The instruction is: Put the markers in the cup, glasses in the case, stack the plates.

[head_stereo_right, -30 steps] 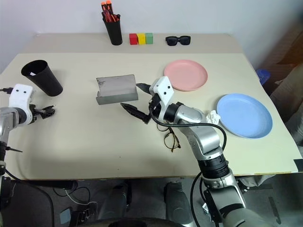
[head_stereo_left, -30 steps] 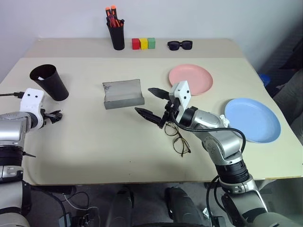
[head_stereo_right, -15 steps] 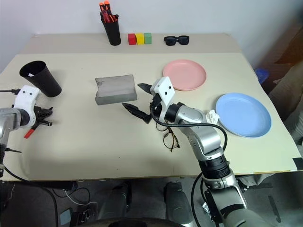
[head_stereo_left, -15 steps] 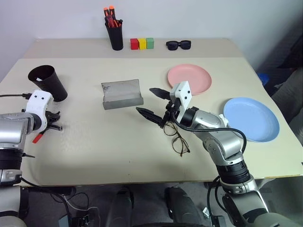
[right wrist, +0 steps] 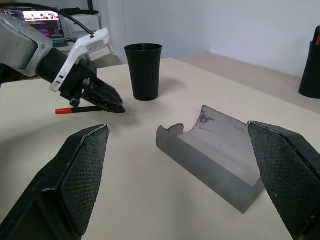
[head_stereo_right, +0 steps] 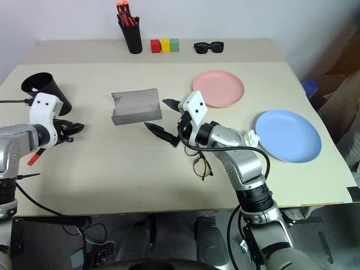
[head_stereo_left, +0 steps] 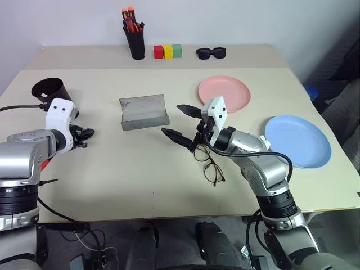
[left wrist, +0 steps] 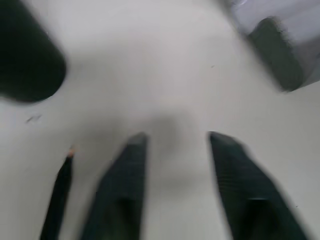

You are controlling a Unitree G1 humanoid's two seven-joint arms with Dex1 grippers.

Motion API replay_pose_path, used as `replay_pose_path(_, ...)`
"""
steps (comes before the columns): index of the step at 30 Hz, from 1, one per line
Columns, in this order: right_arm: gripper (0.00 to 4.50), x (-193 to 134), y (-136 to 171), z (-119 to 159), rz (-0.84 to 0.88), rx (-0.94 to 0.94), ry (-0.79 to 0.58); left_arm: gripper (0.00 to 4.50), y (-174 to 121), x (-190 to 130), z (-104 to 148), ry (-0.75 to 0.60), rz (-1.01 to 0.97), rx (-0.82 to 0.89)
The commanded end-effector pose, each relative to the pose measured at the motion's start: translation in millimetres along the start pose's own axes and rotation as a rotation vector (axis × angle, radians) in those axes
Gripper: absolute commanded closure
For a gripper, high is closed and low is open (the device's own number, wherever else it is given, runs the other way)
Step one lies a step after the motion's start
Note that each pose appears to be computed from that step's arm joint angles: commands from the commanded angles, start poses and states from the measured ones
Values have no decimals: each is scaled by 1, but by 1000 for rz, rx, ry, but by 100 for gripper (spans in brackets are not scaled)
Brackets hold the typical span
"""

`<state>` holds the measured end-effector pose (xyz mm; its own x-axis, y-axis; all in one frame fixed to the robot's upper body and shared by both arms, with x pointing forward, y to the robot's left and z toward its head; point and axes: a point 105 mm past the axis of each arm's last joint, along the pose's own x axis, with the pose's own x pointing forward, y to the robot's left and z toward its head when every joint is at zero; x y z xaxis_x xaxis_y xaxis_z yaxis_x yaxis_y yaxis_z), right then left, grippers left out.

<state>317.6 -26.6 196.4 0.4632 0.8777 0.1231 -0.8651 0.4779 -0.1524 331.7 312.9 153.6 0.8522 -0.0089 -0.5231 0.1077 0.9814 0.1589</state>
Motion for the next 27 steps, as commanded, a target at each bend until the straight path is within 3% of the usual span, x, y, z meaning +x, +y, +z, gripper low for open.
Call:
replay_pose_path(1, 0, 2, 1, 11, 10, -32, -35, 125, 36, -15, -3, -2, 93, -49)
replay_pose_path(8, 0, 1, 2, 9, 11, -27, -32, 125, 72, -25, -29, 62, 147, -145)
replay_pose_path(18, 0, -4, 8, 12, 73, -30, -12, 125, 57, -18, -60, 154, 32, -186)
replay_pose_path(21, 0, -6, 9, 11, 90, -28, -2, 246, 56, -17, -58, 143, 29, -197)
replay_pose_path(25, 0, -7, 9, 10, 95, -26, 7, 444, 50, -16, -53, 123, 15, -190)
replay_pose_path(27, 0, -8, 10, 9, 101, -24, 11, 444, 44, -16, -40, 64, 9, -156)
